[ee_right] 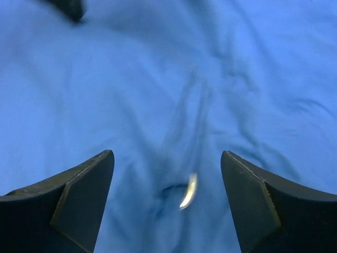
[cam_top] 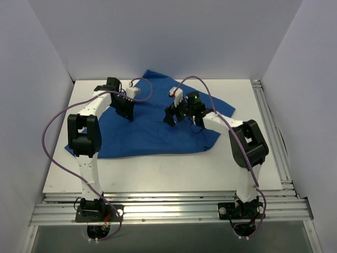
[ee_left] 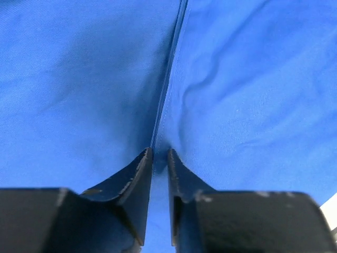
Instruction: Prepare the surgical pack
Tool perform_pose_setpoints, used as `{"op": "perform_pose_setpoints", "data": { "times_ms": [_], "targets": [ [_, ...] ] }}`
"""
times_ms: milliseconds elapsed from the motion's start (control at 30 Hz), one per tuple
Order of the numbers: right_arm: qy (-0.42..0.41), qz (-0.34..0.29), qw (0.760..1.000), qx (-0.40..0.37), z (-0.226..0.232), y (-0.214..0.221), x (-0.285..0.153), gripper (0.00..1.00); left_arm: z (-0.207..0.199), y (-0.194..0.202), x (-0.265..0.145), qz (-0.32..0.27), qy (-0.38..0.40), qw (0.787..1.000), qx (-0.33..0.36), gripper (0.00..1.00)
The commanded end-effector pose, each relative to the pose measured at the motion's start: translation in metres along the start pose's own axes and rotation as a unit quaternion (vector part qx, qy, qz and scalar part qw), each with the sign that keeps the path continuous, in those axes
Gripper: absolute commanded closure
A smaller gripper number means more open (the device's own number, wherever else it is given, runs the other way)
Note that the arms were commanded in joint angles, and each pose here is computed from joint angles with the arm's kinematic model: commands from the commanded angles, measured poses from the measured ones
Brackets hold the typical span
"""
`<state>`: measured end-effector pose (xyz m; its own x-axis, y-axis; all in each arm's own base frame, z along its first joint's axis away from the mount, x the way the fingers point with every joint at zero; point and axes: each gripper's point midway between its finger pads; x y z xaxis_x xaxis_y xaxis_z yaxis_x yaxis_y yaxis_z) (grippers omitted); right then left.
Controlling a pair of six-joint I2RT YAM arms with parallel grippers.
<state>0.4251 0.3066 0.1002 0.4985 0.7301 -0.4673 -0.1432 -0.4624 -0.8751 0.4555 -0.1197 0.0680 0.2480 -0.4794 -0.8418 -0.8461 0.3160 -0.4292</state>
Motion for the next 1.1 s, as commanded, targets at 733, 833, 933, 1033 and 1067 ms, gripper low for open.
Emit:
{"op": "perform_pose_setpoints", "data": {
  "times_ms": [733, 833, 933, 1033, 1067],
  "targets": [
    [-0.13, 0.087, 0.919, 0.361, -0.01, 0.025, 0.068, 0.38, -0.003, -0.014, -0.033, -0.028, 0.012, 0.999, 0.015, 0.61],
    [-0.163, 0.089, 0.901, 0.392, 0.001, 0.027, 0.071, 0.39, -0.003, -0.004, -0.037, -0.016, 0.03, 0.999, 0.021, 0.55],
    [-0.187, 0.104, 0.881, 0.422, 0.01, 0.036, 0.077, 0.42, -0.005, 0.011, -0.034, 0.005, 0.048, 0.999, 0.024, 0.51],
    [-0.204, 0.109, 0.871, 0.434, 0.017, 0.04, 0.083, 0.48, -0.006, 0.022, -0.031, 0.015, 0.058, 0.998, 0.024, 0.5],
    [-0.204, 0.107, 0.87, 0.435, 0.016, 0.04, 0.084, 0.5, -0.007, 0.024, -0.031, 0.016, 0.061, 0.998, 0.024, 0.5]
  ]
}}
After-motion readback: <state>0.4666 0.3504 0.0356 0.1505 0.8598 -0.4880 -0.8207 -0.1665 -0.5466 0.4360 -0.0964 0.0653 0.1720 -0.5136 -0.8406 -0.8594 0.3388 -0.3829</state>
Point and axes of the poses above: each gripper's point midway between its finger pads, its own x axis out along the fingers, its own z axis along the line the jaws close on, y = z × x, and after that the axes turned 10 degrees about -x, right-handed
